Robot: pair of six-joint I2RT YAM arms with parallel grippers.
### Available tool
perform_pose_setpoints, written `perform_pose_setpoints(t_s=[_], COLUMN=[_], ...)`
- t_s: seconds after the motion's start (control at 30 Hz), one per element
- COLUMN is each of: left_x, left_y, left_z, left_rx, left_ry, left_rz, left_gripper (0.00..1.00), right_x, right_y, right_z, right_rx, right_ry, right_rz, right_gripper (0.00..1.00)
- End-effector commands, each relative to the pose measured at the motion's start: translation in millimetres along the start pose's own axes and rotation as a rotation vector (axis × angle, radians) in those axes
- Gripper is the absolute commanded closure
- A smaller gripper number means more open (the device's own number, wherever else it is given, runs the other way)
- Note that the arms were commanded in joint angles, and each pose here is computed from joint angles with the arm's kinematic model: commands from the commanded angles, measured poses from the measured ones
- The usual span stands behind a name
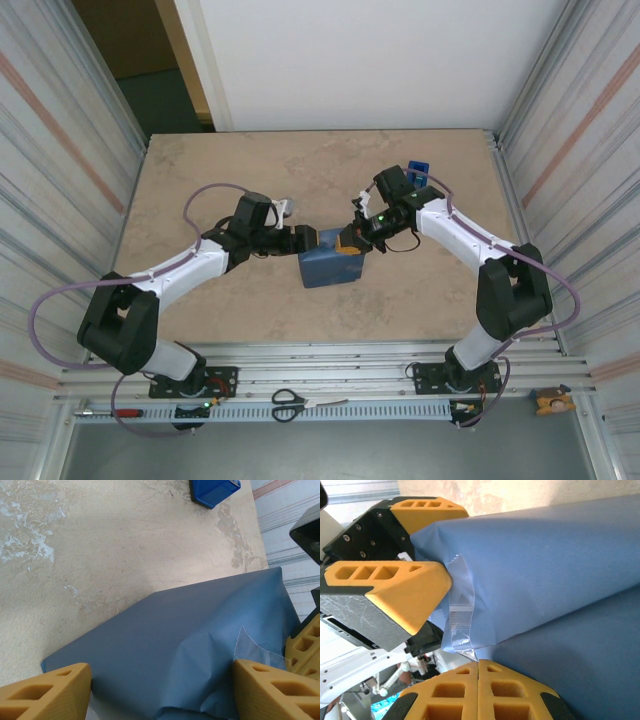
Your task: Wrap the gift box in paper
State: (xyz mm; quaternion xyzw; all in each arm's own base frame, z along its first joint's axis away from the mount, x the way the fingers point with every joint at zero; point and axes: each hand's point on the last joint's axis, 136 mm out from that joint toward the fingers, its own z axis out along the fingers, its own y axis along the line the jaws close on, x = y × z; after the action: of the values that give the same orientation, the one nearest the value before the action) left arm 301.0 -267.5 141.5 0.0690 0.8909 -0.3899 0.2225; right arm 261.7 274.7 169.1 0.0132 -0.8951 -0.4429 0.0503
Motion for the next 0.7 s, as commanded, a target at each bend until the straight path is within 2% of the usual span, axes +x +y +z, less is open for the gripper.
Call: perform_pose_setpoints(t_s=[0.0, 0.2, 0.47, 0.53, 0.67], left_x=[38, 35, 36, 37, 37], left_y=[22, 19, 21, 23, 23], left_z=[7, 7, 6, 7, 8], left_rx=[-0.074, -0.070, -0.081, -0.085, -0.086], left_ry=[0.116, 0.109, 0.112, 0.115, 0.117], left_rz=[-0.037, -0.028, -0.030, -0.032, -0.033], left_gripper=[0.28, 0.28, 0.28, 0.29, 0.30], right_x=[0, 6, 9, 10, 13], right_y=[-4, -10, 6, 10, 13], right_z=[1, 9, -2, -4, -5], right_rx=[0.061, 0.102, 0.078, 0.071, 0.050], right_ry=[-0.001, 0.025, 0.001, -0.001, 0.006], right_rz=[-0.002, -0.002, -0.036, -0.041, -0.043], right_gripper=[1.00, 1.00, 0.90, 0.85, 0.83])
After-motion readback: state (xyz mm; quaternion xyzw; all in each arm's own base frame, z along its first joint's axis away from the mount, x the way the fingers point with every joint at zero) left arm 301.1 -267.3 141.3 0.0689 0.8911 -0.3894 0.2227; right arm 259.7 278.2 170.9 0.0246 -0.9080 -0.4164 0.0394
